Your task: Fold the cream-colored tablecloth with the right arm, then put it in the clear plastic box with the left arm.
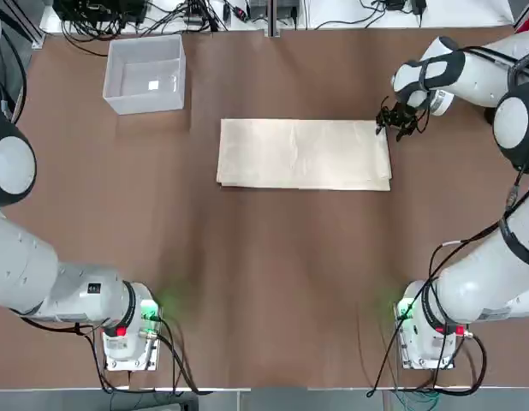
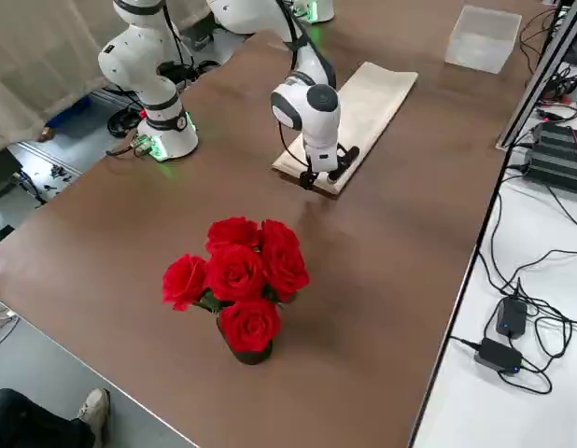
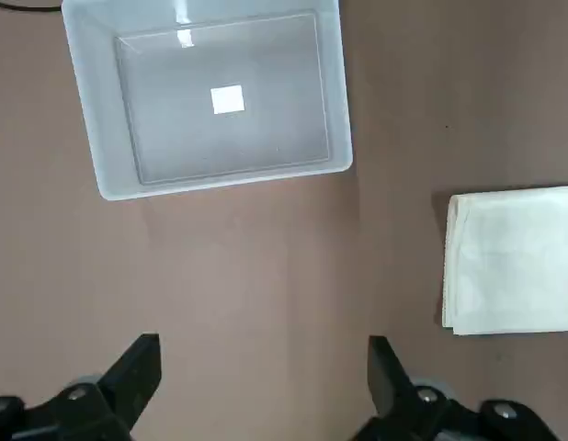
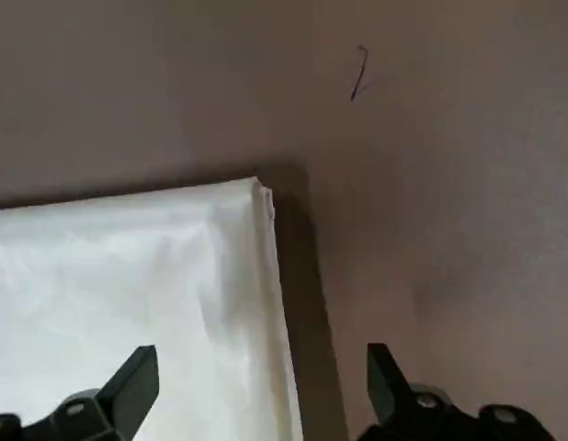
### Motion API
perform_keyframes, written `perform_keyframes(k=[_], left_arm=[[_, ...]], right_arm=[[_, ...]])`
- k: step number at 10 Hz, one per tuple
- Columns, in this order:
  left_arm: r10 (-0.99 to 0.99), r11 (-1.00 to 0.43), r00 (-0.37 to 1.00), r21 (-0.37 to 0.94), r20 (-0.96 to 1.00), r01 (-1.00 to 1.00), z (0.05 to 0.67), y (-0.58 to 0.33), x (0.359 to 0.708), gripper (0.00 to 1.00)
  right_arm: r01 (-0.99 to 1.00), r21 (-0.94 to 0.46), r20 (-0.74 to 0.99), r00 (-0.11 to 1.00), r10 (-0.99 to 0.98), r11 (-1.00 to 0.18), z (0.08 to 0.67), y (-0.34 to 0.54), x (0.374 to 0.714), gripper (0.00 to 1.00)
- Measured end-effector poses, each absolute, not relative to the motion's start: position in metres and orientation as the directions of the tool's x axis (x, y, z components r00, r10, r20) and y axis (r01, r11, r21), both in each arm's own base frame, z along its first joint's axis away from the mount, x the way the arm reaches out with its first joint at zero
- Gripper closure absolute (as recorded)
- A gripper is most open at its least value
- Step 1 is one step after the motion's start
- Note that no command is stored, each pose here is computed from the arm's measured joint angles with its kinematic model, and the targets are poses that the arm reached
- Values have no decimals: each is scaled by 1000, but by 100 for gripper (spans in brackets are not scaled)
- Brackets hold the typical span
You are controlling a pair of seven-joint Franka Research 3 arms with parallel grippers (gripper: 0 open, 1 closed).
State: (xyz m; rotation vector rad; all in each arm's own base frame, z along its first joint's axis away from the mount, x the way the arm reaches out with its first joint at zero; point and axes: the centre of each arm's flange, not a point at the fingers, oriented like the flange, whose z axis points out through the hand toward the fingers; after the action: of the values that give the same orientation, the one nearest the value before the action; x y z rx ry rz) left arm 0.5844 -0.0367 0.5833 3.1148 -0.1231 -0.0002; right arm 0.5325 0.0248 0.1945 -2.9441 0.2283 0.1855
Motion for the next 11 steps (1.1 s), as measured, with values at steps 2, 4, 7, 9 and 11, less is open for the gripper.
perform_keyframes(k=[2, 4, 7, 9, 11], left_arm=[[-78, -997, 997, 24, 1, -78, 583, -36, 584, 1], [-79, -997, 997, 24, 1, -79, 583, -37, 584, 1], [-79, -997, 997, 24, 1, -79, 583, -37, 584, 1], [-79, -997, 997, 24, 4, -79, 584, -36, 585, 1], [-79, -997, 997, 24, 5, -79, 585, -36, 585, 1]], right_arm=[[-157, -166, -159, 979, -130, -974, 187, 30, 523, 0], [-148, -161, -167, 979, -121, -976, 180, 36, 515, 0], [-127, -161, -155, 983, -102, -979, 180, 48, 513, 0], [-120, -161, -155, 983, -95, -980, 179, 53, 513, 0], [-117, -162, -155, 984, -92, -980, 179, 55, 512, 0]])
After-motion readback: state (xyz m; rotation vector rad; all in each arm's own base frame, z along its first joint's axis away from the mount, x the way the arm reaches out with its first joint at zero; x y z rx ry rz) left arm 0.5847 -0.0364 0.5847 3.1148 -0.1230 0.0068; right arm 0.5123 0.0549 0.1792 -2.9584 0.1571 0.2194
